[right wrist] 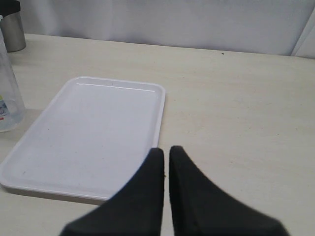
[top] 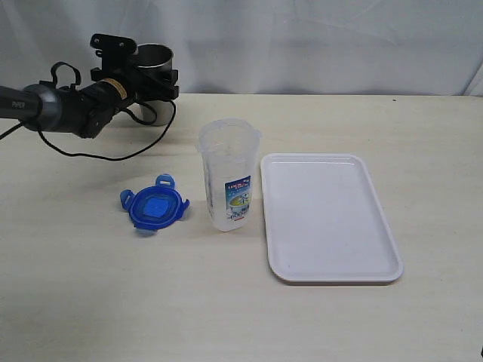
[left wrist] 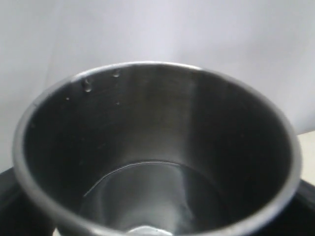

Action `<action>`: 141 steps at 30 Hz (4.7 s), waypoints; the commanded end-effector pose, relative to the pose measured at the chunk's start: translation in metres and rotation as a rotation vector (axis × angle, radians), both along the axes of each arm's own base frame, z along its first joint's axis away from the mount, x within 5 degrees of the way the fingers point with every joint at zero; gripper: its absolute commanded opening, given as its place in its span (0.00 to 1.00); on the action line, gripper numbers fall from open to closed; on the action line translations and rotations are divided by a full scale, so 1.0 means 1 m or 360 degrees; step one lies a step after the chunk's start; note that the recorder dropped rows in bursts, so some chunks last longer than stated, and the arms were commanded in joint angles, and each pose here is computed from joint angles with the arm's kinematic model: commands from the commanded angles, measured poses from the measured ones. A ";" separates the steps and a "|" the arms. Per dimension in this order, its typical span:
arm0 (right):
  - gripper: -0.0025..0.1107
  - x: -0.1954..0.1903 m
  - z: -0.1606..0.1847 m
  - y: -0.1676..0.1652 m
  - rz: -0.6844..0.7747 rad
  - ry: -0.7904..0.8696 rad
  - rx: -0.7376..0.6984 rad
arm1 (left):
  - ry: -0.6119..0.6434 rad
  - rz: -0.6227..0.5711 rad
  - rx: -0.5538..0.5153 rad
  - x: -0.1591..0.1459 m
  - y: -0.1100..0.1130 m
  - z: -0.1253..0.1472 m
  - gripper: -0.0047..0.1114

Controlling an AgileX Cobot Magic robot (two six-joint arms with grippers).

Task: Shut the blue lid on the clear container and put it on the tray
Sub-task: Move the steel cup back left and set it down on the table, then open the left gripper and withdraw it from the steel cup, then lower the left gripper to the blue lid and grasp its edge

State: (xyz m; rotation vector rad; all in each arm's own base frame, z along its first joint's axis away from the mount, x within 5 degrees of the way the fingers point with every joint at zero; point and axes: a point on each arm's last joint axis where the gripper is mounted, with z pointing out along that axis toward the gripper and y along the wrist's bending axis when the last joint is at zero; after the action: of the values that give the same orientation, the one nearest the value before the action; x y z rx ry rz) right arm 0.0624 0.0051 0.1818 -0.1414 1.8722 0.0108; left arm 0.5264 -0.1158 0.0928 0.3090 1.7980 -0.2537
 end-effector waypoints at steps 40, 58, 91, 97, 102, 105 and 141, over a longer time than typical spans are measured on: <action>0.06 0.000 0.000 0.000 -0.0008 -0.0009 0.0009 | 0.0352 0.0167 -0.0023 -0.023 0.017 0.004 0.85; 0.06 0.000 0.000 0.000 -0.0008 -0.0009 0.0009 | 0.0404 0.0109 0.0070 -0.072 0.037 0.010 0.85; 0.06 0.000 0.000 0.000 -0.0008 -0.0009 0.0009 | -0.0105 -0.0222 0.0254 -0.126 0.033 0.111 0.85; 0.06 0.000 0.000 0.000 -0.0008 -0.0009 0.0009 | 0.0033 -0.0068 0.0222 -0.136 0.042 0.136 0.85; 0.06 0.000 0.000 0.000 -0.0008 -0.0009 0.0009 | 0.0180 0.0103 0.0202 -0.151 0.053 0.155 0.85; 0.06 0.000 0.000 0.000 -0.0008 -0.0009 0.0009 | 0.0256 0.0194 0.0225 -0.166 0.061 0.167 0.85; 0.06 0.000 0.000 0.000 -0.0008 -0.0009 0.0009 | 0.1305 0.0120 0.0316 -0.213 -0.009 0.094 0.47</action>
State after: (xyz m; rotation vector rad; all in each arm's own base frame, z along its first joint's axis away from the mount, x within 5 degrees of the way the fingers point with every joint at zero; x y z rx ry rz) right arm 0.0624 0.0051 0.1818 -0.1414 1.8722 0.0108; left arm 0.3081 -0.1222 0.1907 0.2881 2.6922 -0.1377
